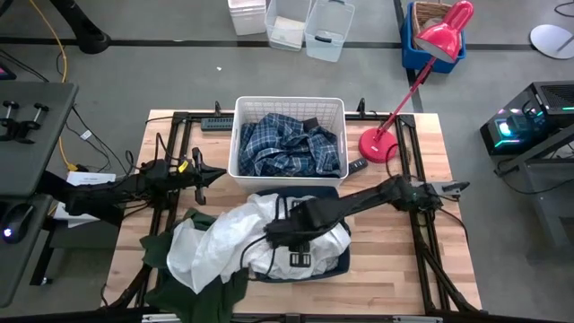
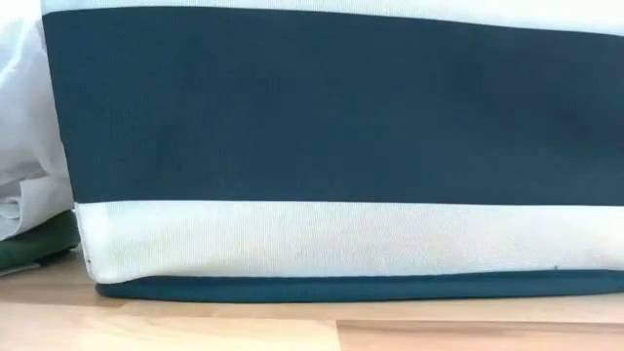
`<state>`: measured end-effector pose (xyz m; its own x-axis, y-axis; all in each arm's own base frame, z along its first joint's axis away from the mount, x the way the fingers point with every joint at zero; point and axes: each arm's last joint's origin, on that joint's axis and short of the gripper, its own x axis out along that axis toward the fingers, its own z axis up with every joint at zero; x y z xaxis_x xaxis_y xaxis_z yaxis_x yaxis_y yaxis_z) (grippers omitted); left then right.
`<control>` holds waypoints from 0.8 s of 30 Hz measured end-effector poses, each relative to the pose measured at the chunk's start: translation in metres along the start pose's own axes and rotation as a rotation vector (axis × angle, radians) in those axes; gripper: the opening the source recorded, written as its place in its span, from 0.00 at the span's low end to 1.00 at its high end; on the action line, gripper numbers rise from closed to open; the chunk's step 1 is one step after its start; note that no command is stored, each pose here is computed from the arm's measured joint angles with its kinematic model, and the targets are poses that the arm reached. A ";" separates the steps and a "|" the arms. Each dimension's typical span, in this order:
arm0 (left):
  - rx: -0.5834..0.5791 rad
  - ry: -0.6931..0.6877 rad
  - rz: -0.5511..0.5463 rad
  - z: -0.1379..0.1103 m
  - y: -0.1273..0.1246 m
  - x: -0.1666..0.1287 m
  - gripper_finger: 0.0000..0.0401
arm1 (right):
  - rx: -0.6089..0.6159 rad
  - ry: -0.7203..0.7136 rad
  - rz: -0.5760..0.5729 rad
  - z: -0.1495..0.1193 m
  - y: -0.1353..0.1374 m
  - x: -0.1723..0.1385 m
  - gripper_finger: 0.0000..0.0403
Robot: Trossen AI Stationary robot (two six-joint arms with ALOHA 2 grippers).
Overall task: Sort clothes
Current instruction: Put the white shirt into the blue laundry bin
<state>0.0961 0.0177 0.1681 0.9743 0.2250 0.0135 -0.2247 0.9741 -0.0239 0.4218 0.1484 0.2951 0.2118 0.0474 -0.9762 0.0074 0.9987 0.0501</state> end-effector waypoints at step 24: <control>0.000 0.000 0.000 0.000 0.000 0.000 0.00 | -0.217 -0.775 0.074 0.078 -0.004 -0.015 0.60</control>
<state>0.0961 0.0177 0.1681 0.9743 0.2248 0.0131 -0.2244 0.9742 -0.0239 0.4952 0.1424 0.3256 0.8225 0.1672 -0.5437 -0.2064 0.9784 -0.0112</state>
